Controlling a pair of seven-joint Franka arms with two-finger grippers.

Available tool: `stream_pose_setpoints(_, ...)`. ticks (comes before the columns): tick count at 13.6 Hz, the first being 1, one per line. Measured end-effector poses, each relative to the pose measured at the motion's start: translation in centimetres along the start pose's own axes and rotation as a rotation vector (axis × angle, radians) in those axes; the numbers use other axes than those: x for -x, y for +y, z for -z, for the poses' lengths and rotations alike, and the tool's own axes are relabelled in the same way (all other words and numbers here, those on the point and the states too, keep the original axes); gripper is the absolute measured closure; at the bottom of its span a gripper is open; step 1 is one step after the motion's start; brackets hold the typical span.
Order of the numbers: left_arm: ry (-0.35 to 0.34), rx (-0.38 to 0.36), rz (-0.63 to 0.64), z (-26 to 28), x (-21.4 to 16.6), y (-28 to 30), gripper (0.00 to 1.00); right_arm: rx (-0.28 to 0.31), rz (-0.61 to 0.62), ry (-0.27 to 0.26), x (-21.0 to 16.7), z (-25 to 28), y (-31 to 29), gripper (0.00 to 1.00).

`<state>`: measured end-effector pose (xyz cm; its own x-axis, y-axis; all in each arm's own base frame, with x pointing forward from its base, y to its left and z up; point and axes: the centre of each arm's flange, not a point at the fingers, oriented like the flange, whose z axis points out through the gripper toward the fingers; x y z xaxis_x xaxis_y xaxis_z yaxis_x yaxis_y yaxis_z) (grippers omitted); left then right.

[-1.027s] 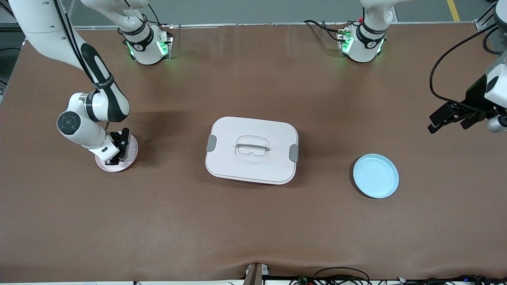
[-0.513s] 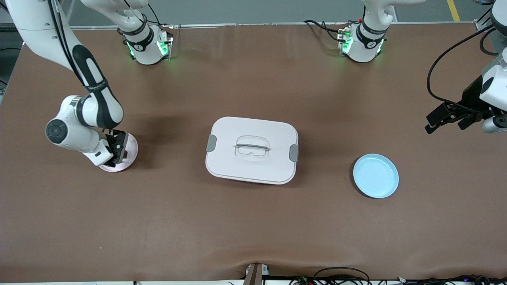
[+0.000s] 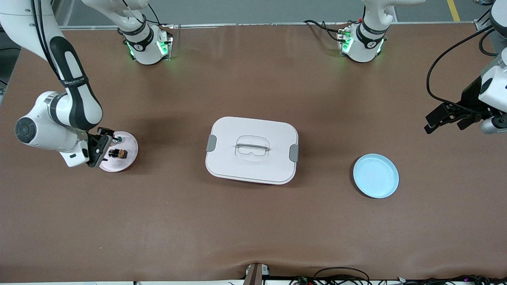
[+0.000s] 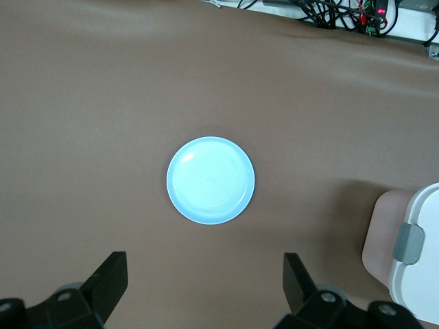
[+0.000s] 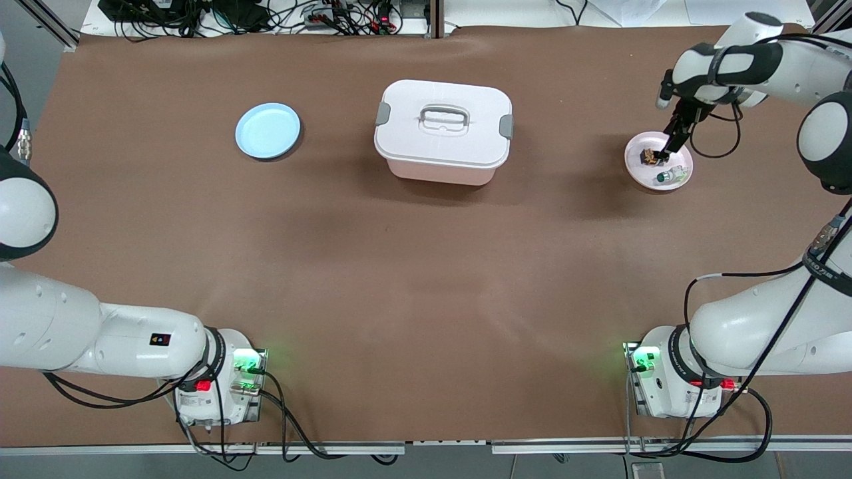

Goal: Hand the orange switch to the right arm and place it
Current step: 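Open the right gripper and raise it off the pink plate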

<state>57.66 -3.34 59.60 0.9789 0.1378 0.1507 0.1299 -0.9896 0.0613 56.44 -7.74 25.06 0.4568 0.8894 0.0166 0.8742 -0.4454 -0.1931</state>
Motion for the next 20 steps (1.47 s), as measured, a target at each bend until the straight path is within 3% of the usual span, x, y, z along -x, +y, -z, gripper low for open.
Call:
stream_pose_setpoints(5,-0.045,-0.008,-0.006,-0.5,0.4,0.0,0.0,0.048,-0.315,0.035,-1.2,6.0,-0.7,0.0)
stream_pose_setpoints(10,-0.068,-0.012,-0.048,1.0,0.9,-1.2,0.0,0.102,-0.532,0.081,-2.5,10.9,-2.3,0.0)
stream_pose_setpoints(16,-0.06,-0.01,-0.057,1.8,0.9,-0.7,0.0,0.088,-0.704,-0.066,-6.9,17.2,-5.4,0.0)
stream_pose_setpoints(20,-0.078,-0.024,-0.09,1.7,1.2,-0.4,0.0,0.088,-0.834,-0.107,-6.9,22.6,-6.4,0.0)
